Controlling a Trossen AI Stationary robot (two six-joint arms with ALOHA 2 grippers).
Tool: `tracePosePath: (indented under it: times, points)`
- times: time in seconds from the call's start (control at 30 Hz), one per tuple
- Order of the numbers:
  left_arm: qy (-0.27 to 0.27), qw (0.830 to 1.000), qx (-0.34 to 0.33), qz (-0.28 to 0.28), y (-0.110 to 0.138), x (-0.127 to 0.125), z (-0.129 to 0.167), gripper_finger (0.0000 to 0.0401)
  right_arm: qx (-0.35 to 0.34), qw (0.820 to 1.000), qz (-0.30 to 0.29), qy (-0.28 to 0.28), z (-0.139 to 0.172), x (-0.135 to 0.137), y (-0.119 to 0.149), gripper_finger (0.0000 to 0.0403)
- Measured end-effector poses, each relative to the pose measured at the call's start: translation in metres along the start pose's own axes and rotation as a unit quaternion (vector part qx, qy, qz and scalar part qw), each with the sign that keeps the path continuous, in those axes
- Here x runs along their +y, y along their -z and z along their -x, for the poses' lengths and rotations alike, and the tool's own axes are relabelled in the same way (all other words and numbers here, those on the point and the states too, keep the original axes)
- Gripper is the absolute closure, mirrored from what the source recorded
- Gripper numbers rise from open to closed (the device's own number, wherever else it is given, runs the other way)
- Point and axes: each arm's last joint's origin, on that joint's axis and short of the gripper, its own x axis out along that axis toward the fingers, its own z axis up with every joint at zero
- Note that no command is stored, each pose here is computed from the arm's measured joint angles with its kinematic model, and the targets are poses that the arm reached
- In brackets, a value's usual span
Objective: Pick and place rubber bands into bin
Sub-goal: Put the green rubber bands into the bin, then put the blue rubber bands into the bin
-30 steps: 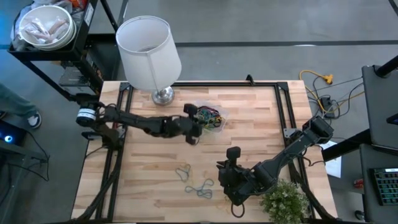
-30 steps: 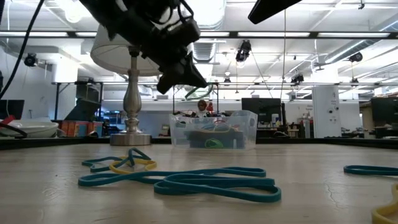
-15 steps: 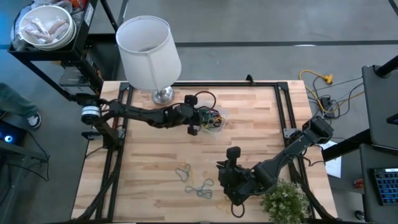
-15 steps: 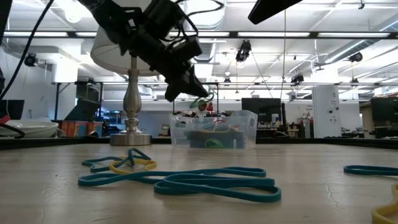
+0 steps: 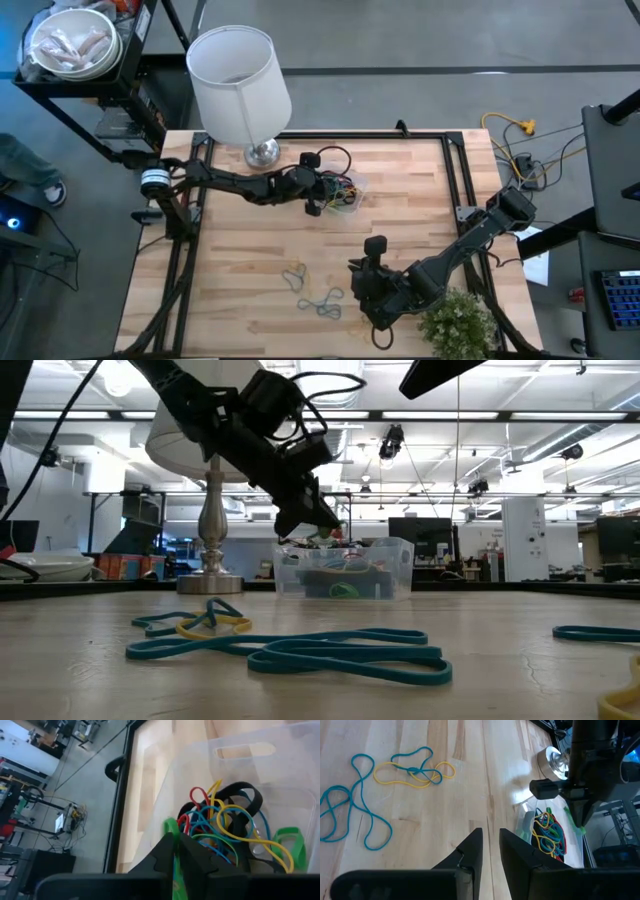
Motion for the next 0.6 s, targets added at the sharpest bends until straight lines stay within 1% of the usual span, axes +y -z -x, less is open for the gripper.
tracePosePath:
  times: [0.2,0.3,0.43,0.53,0.6]
  points:
    - [-0.003,1.0,0.006,-0.001,0.001,-0.001,-0.001,0.0351,0.0,1.0,0.0,0.0,0.0,0.0,0.0,0.0344]
    - [-0.003,1.0,0.007,-0.001,0.001,-0.001,0.0,0.0339,0.0,1.0,0.0,0.0,0.0,0.0,0.0,0.0344]
    - [-0.023,0.999,0.03,-0.008,0.0,-0.004,0.002,0.0336,0.001,1.0,-0.005,-0.002,0.0,0.0,0.0,0.0344]
    - [-0.026,0.997,0.065,-0.03,-0.002,-0.012,0.011,0.0335,0.01,1.0,-0.006,-0.028,0.0,0.002,0.001,0.0344]
    - [-0.015,0.995,0.082,-0.048,-0.004,-0.017,0.021,0.0335,0.016,0.999,-0.007,-0.046,0.0,0.003,0.001,0.0344]
